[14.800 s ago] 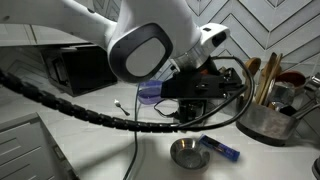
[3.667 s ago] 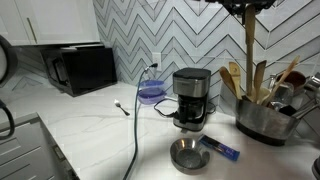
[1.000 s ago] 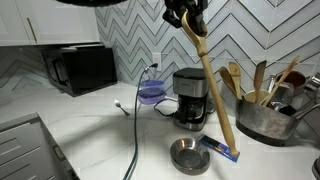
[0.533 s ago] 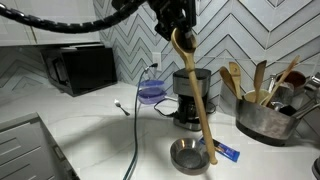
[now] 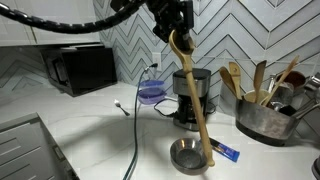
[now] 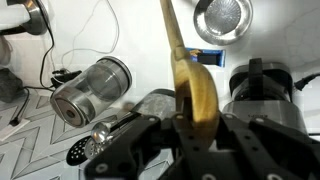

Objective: Remove one wooden spoon from the utensil holder

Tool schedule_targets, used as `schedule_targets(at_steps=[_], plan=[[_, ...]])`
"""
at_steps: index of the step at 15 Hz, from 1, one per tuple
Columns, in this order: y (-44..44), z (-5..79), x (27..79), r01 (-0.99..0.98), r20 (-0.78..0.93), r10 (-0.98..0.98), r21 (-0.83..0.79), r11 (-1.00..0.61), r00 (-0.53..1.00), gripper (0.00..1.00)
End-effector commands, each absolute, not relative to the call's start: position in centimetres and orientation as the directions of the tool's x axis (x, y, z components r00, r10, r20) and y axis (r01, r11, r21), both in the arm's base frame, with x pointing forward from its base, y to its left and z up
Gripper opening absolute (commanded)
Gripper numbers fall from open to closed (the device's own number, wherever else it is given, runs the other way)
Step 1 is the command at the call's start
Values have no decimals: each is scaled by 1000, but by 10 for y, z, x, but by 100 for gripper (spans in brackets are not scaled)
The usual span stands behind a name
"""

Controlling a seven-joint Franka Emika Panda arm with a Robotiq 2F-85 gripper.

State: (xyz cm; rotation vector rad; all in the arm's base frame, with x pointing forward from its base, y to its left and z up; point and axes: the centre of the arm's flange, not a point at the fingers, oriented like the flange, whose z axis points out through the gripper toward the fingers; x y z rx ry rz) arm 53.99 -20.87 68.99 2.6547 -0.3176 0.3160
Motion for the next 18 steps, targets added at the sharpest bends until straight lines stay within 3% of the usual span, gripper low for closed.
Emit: schedule_targets(at_steps=[1,10,17,18], plan=[[-164,700,559,-192,159,-131,469,-862,979,4],[15,713,598,65,-80,23,581,-811,997,4],[114,687,620,169,-52,185,689,-704,981,4],[106,673,611,166,-66,166,682,-712,984,16]])
